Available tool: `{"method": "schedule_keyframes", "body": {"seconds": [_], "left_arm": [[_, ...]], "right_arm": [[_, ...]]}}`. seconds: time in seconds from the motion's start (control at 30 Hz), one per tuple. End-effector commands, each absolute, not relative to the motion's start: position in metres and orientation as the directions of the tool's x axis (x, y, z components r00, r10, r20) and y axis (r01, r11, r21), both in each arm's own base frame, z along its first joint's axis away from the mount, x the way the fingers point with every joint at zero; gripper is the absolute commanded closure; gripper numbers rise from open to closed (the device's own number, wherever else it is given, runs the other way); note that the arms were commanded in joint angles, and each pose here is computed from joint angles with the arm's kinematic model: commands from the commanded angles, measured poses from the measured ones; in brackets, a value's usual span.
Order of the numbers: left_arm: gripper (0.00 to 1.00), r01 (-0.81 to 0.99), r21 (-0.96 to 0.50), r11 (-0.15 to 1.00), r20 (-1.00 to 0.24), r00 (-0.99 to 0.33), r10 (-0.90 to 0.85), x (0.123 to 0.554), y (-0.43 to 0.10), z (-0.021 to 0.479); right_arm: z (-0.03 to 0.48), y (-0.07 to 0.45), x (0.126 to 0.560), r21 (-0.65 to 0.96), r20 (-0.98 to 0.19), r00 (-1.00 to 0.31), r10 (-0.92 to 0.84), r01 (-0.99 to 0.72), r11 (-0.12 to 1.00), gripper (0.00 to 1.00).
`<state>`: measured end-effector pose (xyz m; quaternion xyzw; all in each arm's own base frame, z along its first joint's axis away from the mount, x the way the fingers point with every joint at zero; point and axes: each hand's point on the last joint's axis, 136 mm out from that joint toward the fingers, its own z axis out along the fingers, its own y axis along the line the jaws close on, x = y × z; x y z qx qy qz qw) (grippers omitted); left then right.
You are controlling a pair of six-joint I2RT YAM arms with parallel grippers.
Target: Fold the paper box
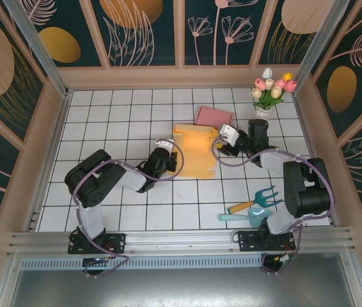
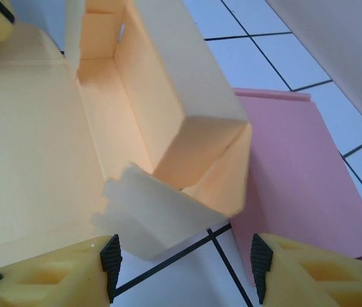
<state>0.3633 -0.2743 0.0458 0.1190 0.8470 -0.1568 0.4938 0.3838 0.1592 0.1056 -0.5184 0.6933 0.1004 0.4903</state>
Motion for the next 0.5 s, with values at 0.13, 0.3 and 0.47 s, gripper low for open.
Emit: {"method": "schedule_keyframes", "body": {"seconds": [0.13, 0.3, 0.47], "left_arm": [[0.7, 0.343, -0.259, 0.903, -0.883, -0.463, -0.077, 0.356, -0.269, 0.112], [0.62, 0.31, -0.234, 0.922, -0.889, -0.451, -0.074, 0.356, -0.246, 0.124], [0.54, 0.341, -0.206, 0.917, -0.872, -0.489, -0.014, 0.366, -0.241, 0.102]], "right_arm": [[0.14, 0.169, 0.405, -0.265, -0.842, -0.134, -0.523, -0.741, 0.617, 0.42], [0.163, 0.17, 0.397, -0.179, -0.887, -0.186, -0.422, -0.705, 0.687, 0.44], [0.165, 0.162, 0.389, -0.156, -0.901, -0.208, -0.381, -0.666, 0.73, 0.46]]}}
